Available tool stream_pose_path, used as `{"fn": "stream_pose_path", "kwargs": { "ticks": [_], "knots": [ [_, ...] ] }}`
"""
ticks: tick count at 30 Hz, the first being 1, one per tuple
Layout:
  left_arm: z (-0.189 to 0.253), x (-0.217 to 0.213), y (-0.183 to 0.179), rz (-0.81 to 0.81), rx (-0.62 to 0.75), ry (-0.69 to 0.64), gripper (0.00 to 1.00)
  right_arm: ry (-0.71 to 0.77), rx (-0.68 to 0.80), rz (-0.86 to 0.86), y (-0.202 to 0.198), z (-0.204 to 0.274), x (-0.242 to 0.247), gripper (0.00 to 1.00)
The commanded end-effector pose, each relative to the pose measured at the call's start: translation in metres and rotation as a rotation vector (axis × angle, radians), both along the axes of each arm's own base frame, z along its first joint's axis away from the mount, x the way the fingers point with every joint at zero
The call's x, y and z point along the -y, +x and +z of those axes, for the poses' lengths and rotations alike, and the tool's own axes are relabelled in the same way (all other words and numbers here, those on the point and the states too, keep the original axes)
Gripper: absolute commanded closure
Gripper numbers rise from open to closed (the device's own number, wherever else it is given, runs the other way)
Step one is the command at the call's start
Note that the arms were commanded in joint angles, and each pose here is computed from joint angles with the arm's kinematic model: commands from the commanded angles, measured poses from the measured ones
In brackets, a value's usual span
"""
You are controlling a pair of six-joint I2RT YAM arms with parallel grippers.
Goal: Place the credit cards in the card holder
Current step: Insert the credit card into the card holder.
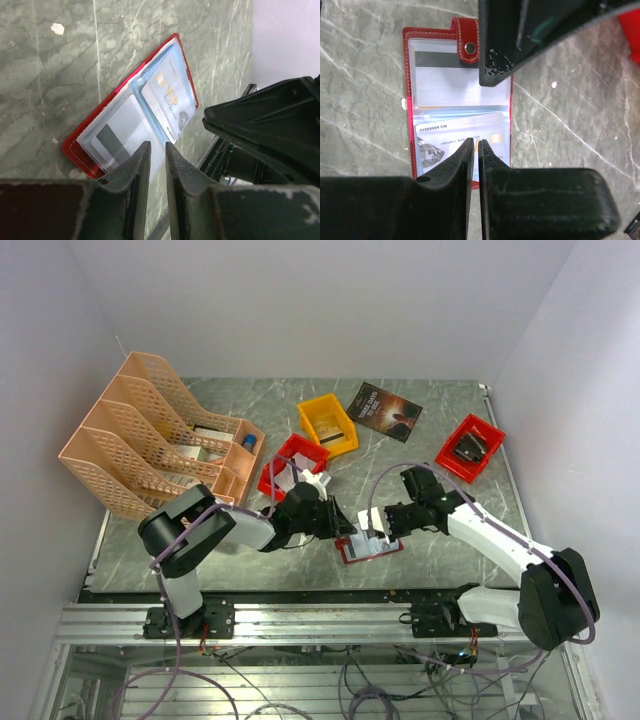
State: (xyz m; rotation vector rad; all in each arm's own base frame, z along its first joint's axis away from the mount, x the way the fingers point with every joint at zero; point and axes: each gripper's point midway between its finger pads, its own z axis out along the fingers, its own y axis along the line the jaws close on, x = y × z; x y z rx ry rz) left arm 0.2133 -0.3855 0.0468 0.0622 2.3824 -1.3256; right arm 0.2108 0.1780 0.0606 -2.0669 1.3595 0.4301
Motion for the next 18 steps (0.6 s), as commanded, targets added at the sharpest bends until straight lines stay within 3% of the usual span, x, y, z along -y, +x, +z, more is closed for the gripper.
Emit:
{"fn": "stream_pose_path", "kwargs": {
  "ticks": [1,11,18],
  "knots": [
    [0.022,-0.001,0.01,0.038,0.092,-0.053,0.74,0.108,-0.061,-0.019,-0.004,0.021,-0.006,0.9],
    [0.036,0.006,-0.002,0.068,0.178,-0.008,0.93,0.125,-0.147,-0.186,0.013,0.03,0.01,0.88],
    [0.019,0.022,-0.009,0.067,0.149,0.054,0.93,0.052,-0.286,-0.347,0.026,0.011,0.033,0.95]
  ]
}}
